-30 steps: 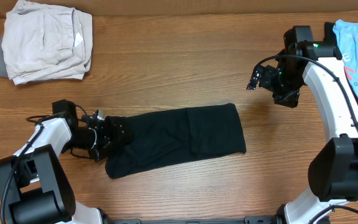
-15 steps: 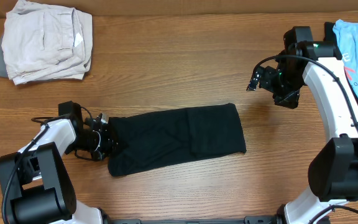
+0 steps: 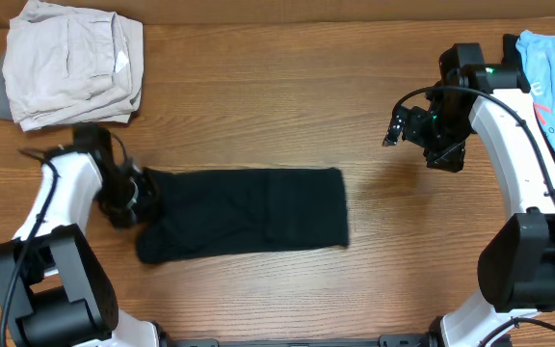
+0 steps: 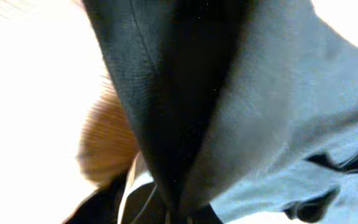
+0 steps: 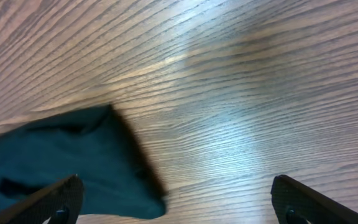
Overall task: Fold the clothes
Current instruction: 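Lift the strip's left end with the left gripper and fold it rightward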
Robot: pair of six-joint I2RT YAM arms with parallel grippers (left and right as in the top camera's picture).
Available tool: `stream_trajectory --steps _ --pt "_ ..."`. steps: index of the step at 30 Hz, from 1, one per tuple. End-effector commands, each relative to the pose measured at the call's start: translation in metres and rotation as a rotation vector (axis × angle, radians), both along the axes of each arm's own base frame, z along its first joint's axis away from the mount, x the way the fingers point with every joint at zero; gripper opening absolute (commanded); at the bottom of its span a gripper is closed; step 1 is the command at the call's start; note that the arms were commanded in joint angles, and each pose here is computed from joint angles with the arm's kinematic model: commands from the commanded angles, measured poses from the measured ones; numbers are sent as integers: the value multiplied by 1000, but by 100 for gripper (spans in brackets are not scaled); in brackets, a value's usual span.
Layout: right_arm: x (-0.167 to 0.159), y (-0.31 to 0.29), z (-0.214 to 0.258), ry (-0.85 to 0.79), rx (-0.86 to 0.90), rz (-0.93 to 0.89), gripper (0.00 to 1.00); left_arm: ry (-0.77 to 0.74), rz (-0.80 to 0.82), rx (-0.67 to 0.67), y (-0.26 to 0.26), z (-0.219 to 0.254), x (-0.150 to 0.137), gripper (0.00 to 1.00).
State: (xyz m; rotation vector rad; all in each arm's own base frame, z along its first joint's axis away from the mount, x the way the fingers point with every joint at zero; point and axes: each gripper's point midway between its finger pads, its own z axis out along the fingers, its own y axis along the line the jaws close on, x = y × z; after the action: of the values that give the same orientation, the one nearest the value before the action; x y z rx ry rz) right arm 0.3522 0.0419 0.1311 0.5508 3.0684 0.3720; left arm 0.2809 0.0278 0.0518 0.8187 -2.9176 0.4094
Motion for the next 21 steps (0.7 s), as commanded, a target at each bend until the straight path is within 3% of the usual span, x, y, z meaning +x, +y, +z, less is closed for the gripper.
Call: stream_trajectory --steps 1,10,14,21 --pt "3 0 9 -32 4 12 100 -23 50 191 36 31 22 4" --pt "5 0 9 -40 4 11 100 -107 -3 172 17 100 47 4" --pt "5 0 9 -40 4 11 100 -141 -92 89 -24 107 54 4" --pt "4 0 9 -39 5 11 100 -150 -271 71 -93 107 49 4"
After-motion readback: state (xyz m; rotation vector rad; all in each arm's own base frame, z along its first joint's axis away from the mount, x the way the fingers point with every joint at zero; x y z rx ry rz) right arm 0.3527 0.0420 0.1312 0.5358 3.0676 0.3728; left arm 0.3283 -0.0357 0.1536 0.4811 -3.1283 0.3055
